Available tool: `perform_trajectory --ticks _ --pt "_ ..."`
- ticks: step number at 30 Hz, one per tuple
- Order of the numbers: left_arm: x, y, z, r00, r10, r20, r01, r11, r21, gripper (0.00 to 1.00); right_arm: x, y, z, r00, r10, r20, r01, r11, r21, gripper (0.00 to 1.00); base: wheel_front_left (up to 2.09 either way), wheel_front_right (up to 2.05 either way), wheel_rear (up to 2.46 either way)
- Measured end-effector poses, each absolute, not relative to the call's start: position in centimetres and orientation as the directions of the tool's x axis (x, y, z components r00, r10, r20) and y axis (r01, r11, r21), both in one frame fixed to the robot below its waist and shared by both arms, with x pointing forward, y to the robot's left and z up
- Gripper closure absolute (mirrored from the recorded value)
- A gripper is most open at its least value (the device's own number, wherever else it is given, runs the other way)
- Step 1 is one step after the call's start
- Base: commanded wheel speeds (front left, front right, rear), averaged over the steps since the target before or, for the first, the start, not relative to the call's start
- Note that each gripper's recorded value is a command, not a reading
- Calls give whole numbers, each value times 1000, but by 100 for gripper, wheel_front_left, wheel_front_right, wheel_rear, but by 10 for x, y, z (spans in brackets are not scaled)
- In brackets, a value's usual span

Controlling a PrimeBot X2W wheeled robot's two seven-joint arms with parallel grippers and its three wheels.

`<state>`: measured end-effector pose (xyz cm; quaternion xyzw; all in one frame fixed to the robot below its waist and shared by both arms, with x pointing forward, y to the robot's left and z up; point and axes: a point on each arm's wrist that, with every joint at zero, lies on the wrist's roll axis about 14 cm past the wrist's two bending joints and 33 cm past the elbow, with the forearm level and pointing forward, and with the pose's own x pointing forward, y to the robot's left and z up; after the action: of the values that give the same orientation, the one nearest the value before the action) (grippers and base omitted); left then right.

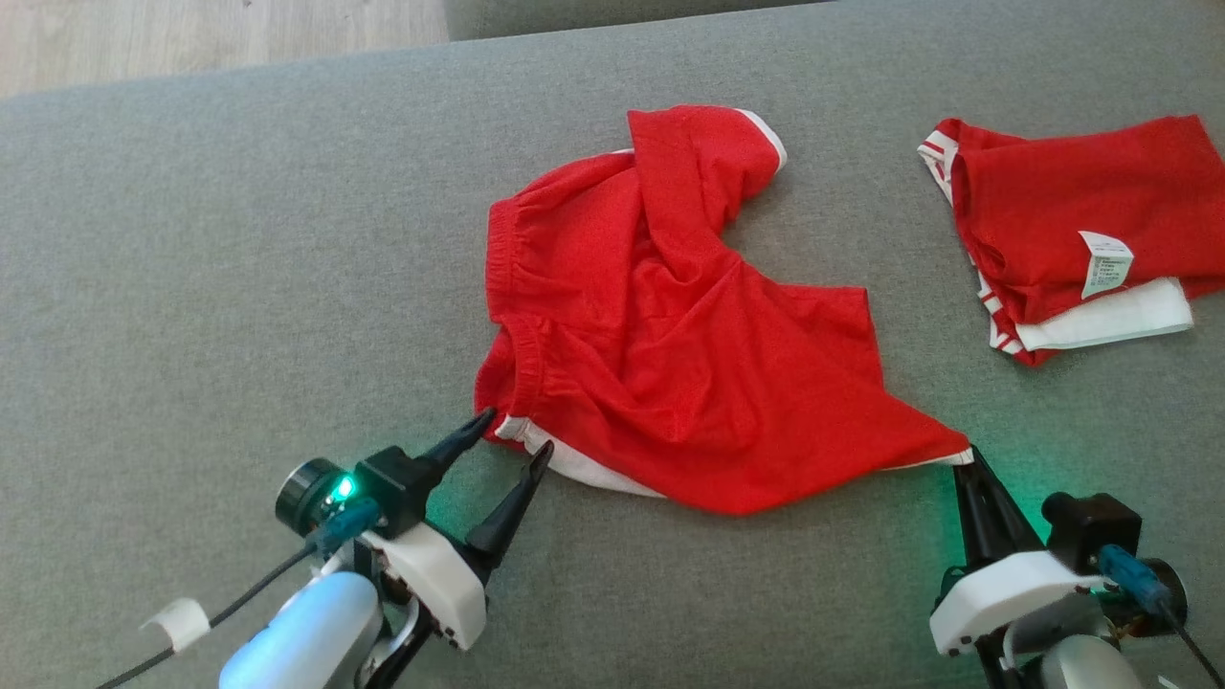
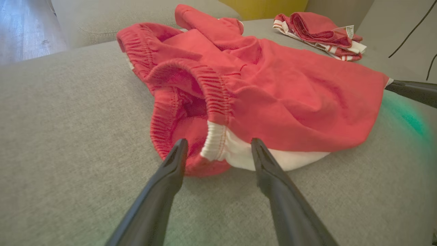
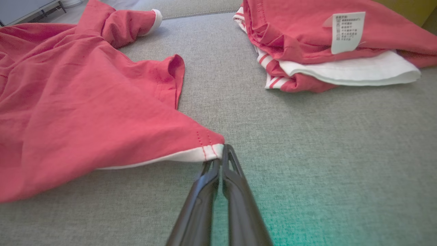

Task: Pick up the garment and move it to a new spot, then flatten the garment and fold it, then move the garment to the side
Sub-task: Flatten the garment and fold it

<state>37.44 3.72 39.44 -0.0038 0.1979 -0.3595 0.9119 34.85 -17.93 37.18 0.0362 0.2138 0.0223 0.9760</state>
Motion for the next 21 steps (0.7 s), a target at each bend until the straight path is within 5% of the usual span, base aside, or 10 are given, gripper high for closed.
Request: perform_trajectory --ticks 1,2,3,12,21 --pt "373 37 392 658 -658 -366 655 740 -151 19 348 -179 372 907 60 -417 -29 996 80 100 0 0 0" --pt "371 36 390 649 -661 -377 659 736 -156 79 348 -179 371 907 61 -417 -30 996 81 100 0 0 0" --pt "370 35 389 643 -664 -382 661 733 -160 100 349 -178 371 907 63 -417 -32 996 81 100 0 0 0" --pt "378 45 403 675 -658 -333 659 741 -130 100 357 -173 383 925 77 -372 -51 995 80 100 0 0 0" --pt "420 62 499 797 -603 -43 597 797 -96 100 411 -167 479 989 118 -89 -119 993 -2 100 0 0 0"
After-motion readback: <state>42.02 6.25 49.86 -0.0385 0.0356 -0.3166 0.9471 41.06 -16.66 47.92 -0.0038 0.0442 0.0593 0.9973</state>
